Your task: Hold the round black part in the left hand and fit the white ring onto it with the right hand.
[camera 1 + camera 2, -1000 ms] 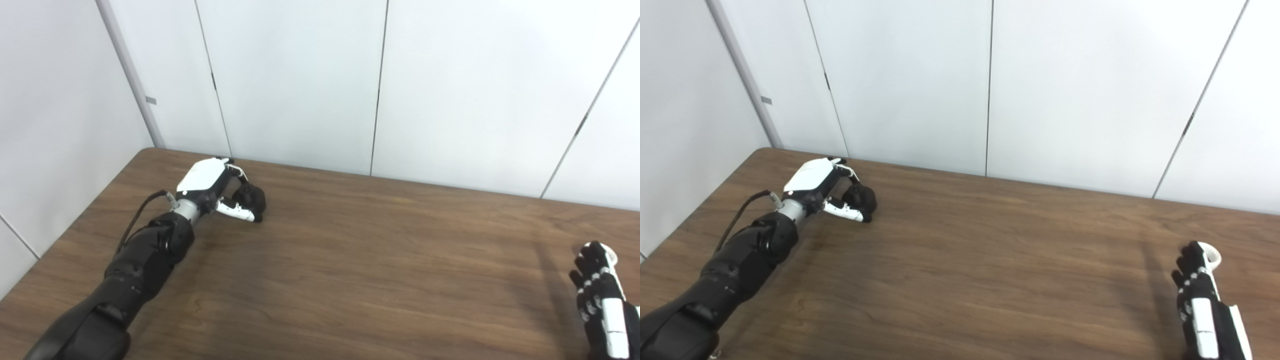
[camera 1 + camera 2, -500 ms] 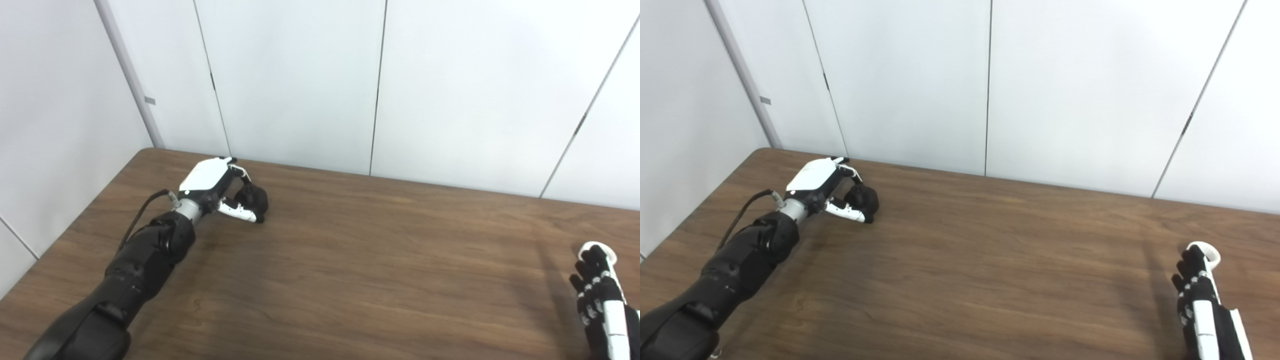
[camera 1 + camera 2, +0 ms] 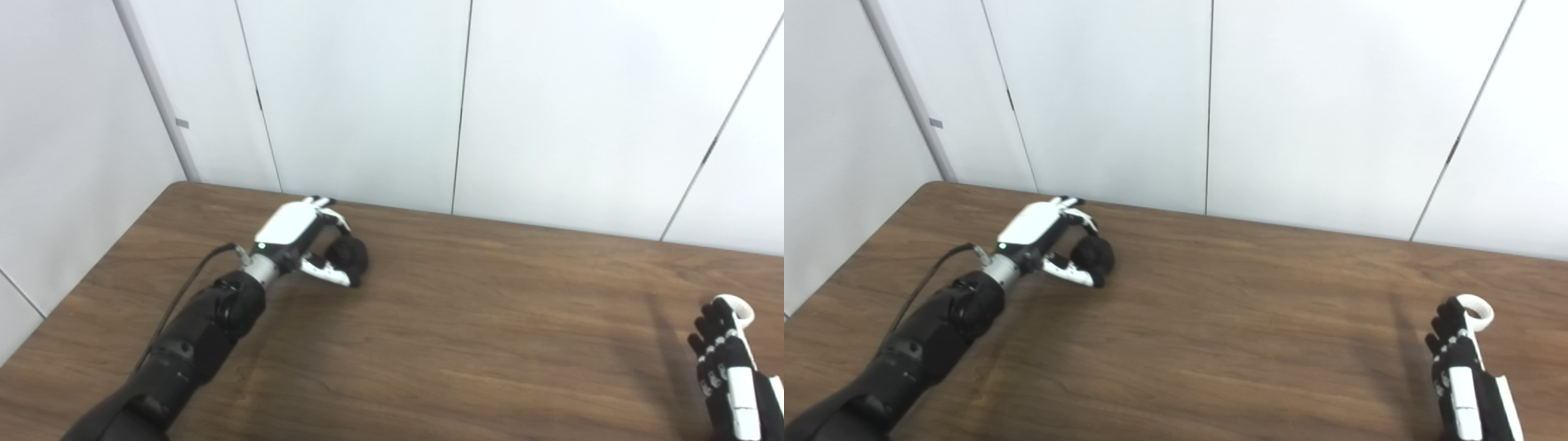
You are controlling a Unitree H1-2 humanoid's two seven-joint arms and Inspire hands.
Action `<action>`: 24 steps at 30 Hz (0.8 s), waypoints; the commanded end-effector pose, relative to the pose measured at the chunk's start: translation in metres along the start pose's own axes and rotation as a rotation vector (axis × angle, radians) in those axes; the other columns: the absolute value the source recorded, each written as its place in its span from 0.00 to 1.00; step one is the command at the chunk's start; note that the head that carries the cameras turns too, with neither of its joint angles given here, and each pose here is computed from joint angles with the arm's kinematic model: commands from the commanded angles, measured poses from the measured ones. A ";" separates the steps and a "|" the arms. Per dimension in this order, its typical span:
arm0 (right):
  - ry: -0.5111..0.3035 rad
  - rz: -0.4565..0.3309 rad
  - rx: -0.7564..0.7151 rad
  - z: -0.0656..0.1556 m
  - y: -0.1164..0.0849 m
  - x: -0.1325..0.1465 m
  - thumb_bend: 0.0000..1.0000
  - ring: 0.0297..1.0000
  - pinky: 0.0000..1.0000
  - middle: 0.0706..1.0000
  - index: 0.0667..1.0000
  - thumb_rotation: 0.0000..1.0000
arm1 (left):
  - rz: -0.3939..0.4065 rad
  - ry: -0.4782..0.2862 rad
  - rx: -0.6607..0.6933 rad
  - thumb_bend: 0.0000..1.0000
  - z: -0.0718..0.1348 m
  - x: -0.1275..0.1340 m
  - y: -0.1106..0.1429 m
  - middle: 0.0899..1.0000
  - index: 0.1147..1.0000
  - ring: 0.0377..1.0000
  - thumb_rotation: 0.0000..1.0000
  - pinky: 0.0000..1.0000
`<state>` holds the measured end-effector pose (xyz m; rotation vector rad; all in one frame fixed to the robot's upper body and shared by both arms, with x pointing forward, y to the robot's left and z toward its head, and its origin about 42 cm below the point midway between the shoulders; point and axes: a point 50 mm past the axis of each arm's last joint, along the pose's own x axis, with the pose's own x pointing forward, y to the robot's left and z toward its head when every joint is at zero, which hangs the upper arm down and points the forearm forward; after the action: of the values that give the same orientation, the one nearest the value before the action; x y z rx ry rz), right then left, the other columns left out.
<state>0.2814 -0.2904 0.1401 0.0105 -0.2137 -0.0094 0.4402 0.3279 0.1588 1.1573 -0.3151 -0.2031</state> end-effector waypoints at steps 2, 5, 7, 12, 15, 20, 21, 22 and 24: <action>-0.104 0.018 0.004 0.025 0.009 0.014 0.63 1.00 1.00 1.00 1.00 0.88 | 0.042 -0.086 -0.016 0.52 0.023 0.013 0.013 0.72 0.41 0.95 0.06 1.00; -0.120 0.017 0.016 0.033 0.014 0.016 0.63 1.00 1.00 1.00 1.00 0.88 | 0.032 -0.117 -0.037 0.52 0.034 0.012 0.006 0.72 0.41 0.95 0.06 1.00; -0.136 0.015 0.016 0.039 0.018 0.017 0.64 1.00 1.00 1.00 1.00 0.88 | 0.021 -0.142 -0.045 0.52 0.043 0.010 0.000 0.72 0.41 0.95 0.06 1.00; -0.157 0.012 0.017 0.053 0.023 0.018 0.64 1.00 1.00 1.00 1.00 0.90 | -0.017 -0.216 -0.067 0.52 0.062 0.006 -0.015 0.71 0.41 0.95 0.05 1.00; -0.172 0.011 0.011 0.057 0.027 0.018 0.63 1.00 1.00 1.00 1.00 0.91 | -0.032 -0.259 -0.080 0.52 0.072 0.003 -0.022 0.71 0.41 0.94 0.05 1.00; -0.192 0.003 -0.022 0.060 0.032 0.022 0.65 0.99 1.00 1.00 1.00 0.92 | -0.068 -0.327 -0.112 0.52 0.093 -0.001 -0.036 0.71 0.41 0.95 0.06 1.00; -0.197 0.002 -0.022 0.061 0.034 0.022 0.64 0.99 1.00 1.00 1.00 0.92 | -0.077 -0.341 -0.118 0.52 0.098 -0.001 -0.039 0.71 0.41 0.95 0.06 1.00; -0.200 0.002 -0.021 0.062 0.035 0.023 0.64 0.99 1.00 1.00 1.00 0.92 | -0.082 -0.350 -0.122 0.52 0.101 -0.001 -0.041 0.71 0.41 0.95 0.06 1.00; -0.207 -0.002 -0.021 0.064 0.039 0.023 0.66 0.99 1.00 1.00 1.00 0.91 | -0.102 -0.373 -0.130 0.52 0.109 -0.002 -0.045 0.72 0.41 0.96 0.06 1.00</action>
<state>0.2872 -0.2573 0.1871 -0.0111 -0.3282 -0.0201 0.3956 0.2232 0.1376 1.0318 -0.4835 -0.5315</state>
